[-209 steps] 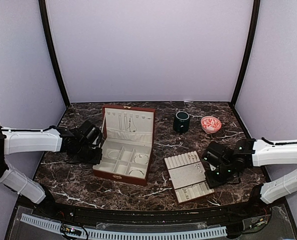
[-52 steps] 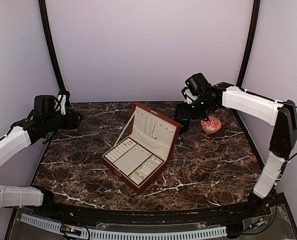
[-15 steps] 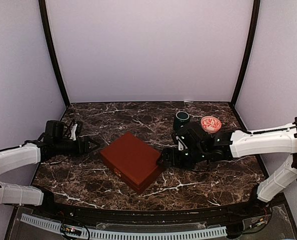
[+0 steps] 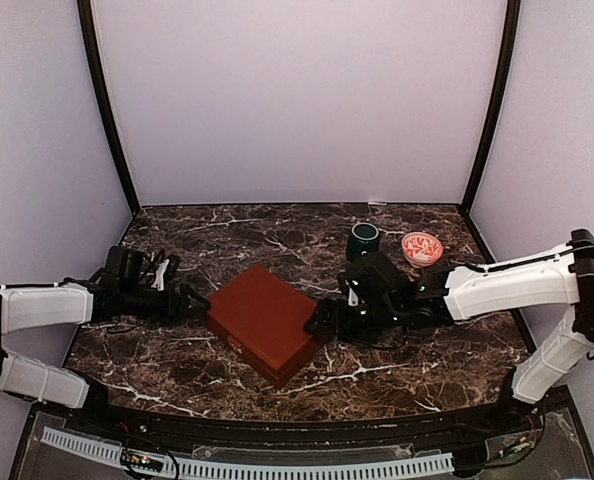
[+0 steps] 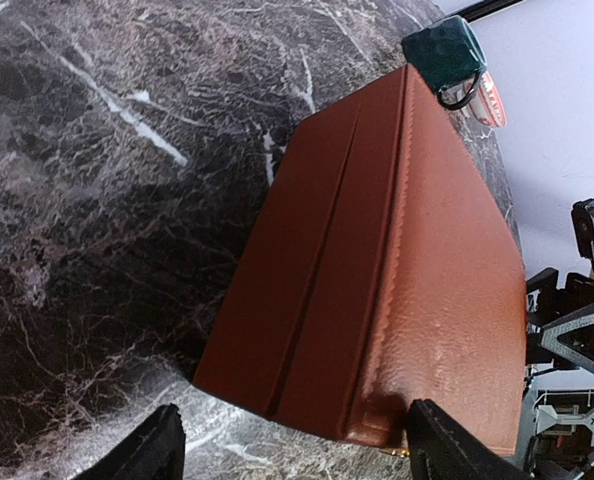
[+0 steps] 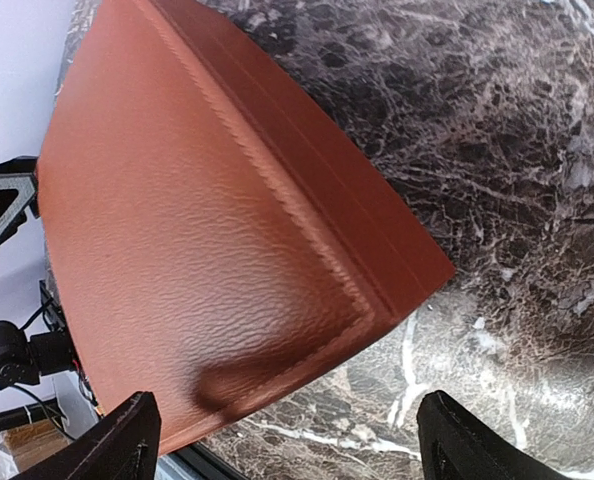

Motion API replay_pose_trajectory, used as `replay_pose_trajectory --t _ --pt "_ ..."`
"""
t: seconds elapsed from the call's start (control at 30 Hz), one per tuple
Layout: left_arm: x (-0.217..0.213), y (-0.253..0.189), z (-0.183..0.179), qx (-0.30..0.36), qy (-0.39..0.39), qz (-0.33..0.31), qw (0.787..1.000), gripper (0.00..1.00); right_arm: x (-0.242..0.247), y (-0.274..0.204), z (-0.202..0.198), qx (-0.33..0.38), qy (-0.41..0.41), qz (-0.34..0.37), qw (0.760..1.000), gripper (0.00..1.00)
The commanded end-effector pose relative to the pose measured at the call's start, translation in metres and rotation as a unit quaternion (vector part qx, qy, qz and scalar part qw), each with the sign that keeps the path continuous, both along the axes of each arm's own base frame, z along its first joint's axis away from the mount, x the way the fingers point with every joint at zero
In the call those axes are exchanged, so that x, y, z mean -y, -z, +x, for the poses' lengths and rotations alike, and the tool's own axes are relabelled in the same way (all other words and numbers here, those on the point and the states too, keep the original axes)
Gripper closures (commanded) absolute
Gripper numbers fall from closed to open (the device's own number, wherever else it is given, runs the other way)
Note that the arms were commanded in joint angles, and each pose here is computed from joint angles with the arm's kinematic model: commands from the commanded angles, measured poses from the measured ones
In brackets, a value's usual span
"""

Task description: Organize the mixed jewelry

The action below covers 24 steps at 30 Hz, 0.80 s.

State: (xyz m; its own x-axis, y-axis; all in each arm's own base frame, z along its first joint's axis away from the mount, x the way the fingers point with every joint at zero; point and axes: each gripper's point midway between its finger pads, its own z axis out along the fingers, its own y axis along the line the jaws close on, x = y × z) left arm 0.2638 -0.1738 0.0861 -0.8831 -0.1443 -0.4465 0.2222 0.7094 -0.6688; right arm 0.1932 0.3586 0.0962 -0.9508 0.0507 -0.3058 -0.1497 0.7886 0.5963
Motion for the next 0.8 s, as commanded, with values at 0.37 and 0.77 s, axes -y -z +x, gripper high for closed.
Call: replay_pose_trajectory --t 0.37,0.77 --pt "-0.007 0.033 -0.014 -0.056 -0.009 0.048 0.997 0.22 0.012 0.049 -0.013 -0.055 0.015 -0.05 0.997 0.11" --pt "-0.011 -0.007 0.007 0.032 -0.033 0.054 0.998 0.22 0.016 0.005 0.003 0.028 0.0 -0.047 0.998 0.09"
